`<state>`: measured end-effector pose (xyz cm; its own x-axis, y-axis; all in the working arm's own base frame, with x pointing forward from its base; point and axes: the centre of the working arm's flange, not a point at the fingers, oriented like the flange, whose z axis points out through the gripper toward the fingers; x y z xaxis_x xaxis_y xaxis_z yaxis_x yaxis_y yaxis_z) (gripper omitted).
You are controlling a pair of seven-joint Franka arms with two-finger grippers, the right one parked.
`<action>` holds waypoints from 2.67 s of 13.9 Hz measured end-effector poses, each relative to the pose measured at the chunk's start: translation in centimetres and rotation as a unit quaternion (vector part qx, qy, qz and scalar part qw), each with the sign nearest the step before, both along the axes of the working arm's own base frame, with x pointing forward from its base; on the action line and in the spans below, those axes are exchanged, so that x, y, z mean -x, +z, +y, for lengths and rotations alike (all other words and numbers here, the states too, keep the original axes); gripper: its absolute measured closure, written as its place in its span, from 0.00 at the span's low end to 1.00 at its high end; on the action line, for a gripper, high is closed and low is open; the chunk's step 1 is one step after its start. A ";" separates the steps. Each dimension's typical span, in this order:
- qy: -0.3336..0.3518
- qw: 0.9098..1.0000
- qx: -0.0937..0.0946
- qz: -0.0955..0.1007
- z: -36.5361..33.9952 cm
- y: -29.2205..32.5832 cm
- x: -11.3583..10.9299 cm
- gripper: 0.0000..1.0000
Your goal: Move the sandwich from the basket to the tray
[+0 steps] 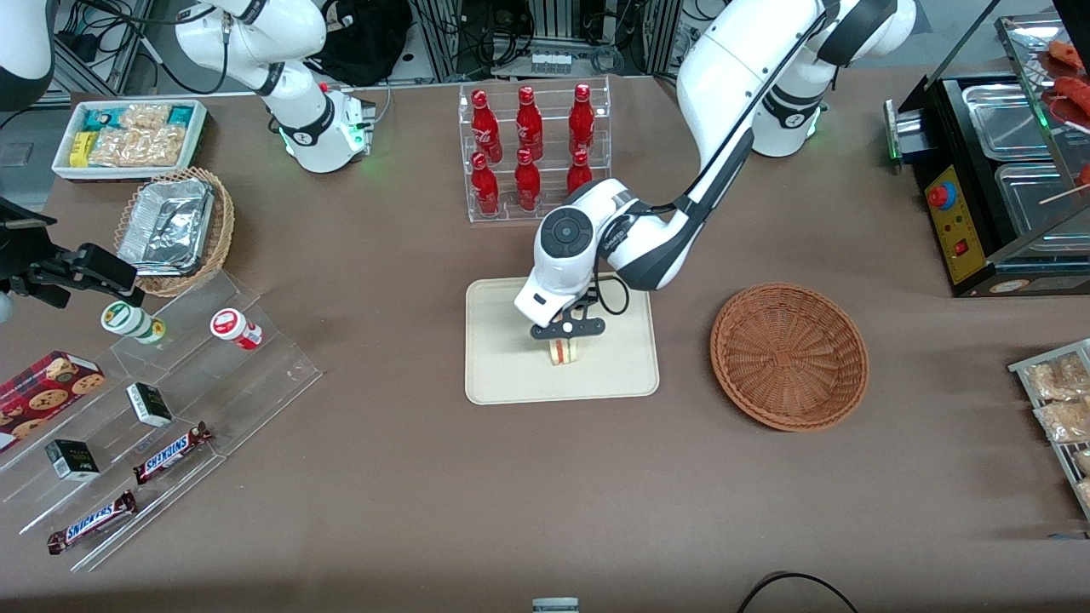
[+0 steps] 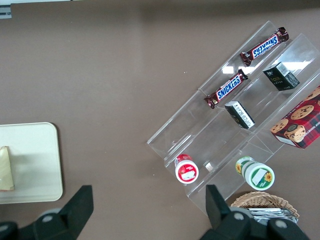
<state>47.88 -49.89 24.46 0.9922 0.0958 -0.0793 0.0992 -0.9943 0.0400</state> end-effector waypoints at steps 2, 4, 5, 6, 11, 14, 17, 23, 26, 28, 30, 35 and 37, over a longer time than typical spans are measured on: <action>0.001 1.000 0.004 -0.005 -0.2 0.6 -0.3 0.57; 0.005 1.000 0.013 -0.018 -0.2 3.1 -1.1 0.37; 0.009 1.000 0.013 -0.024 0.2 5.2 -1.6 0.28; 0.014 0.999 0.010 -0.029 0.8 7.5 -2.0 0.17; 0.083 0.995 -0.029 -0.034 10.8 21.8 -4.8 0.00; 0.138 0.988 -0.059 -0.023 20.1 28.6 -5.9 0.00; 0.136 0.988 -0.077 -0.005 27.1 32.0 -6.0 0.00; 0.038 0.995 -0.083 0.036 37.9 35.9 -5.0 0.00; -0.016 0.996 -0.074 0.044 43.8 37.7 -3.8 0.00; -0.048 0.996 -0.065 0.045 46.9 38.4 -3.3 0.00; -0.057 0.996 -0.058 0.043 48.1 38.6 -3.3 0.00; -0.080 0.996 -0.034 0.035 46.5 38.5 -4.0 0.00; -0.094 0.995 -0.030 0.020 45.1 38.4 -4.5 0.00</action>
<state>52.37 -4.76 62.85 0.9892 -0.0857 -0.1187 -0.0886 -0.9959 -0.0197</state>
